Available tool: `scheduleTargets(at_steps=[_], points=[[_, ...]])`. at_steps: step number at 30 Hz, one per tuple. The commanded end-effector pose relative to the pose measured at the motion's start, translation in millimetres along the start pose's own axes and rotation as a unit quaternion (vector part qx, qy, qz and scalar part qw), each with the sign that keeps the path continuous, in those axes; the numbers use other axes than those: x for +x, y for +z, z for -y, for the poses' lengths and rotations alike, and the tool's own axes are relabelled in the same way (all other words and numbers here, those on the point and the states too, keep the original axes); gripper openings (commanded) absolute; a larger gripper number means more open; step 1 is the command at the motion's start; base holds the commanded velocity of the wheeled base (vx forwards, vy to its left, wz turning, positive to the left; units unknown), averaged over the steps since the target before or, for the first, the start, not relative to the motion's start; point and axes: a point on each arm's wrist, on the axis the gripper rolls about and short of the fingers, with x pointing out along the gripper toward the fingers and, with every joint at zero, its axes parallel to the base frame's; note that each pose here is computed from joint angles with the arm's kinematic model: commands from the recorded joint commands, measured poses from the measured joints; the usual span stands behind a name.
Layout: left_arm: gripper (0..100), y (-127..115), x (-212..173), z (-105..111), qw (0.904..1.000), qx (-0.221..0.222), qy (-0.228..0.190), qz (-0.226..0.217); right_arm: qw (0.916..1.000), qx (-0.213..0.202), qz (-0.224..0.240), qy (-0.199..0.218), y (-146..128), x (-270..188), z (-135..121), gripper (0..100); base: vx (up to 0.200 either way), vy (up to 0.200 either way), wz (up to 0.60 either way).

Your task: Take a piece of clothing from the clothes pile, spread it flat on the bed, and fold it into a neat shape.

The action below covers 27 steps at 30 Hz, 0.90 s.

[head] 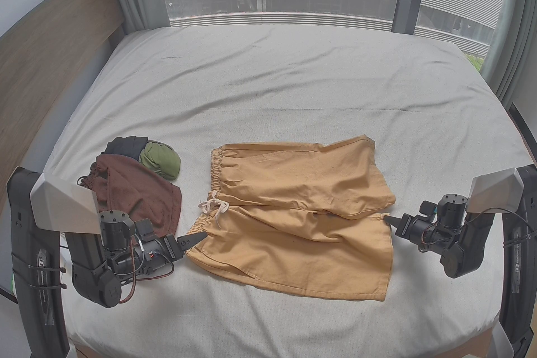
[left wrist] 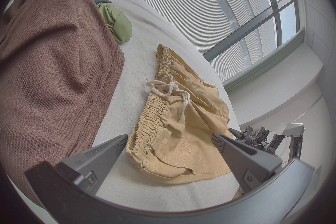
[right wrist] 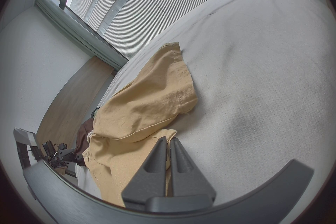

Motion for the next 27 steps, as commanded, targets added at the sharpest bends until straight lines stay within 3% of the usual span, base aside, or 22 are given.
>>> scheduleTargets(at_steps=[1, 24, 25, 27], points=[[100, 0, 0, 0, 1.0, 0.0, 0.0, -0.001, 1.0, 0.0, 0.01, -0.003, 7, -1, 3, 0, 0.0, 0.0, 0.0], [100, -3, 1, -2, 1.0, -0.002, 0.003, -0.005, 0.9997, 0.003, 0.021, -0.011, 16, 2, 11, 0, 0.0, 0.0, 0.0], [100, -4, 1, -2, 1.0, -0.002, 0.004, -0.006, 0.9997, 0.003, 0.021, -0.011, 16, 2, 11, 100, 0.0, 0.0, 0.0], [100, -4, 0, -3, 1.0, -0.003, 0.005, -0.007, 0.9997, 0.002, 0.022, -0.01, 17, 1, 10, 100, 0.0, 0.0, 0.0]])
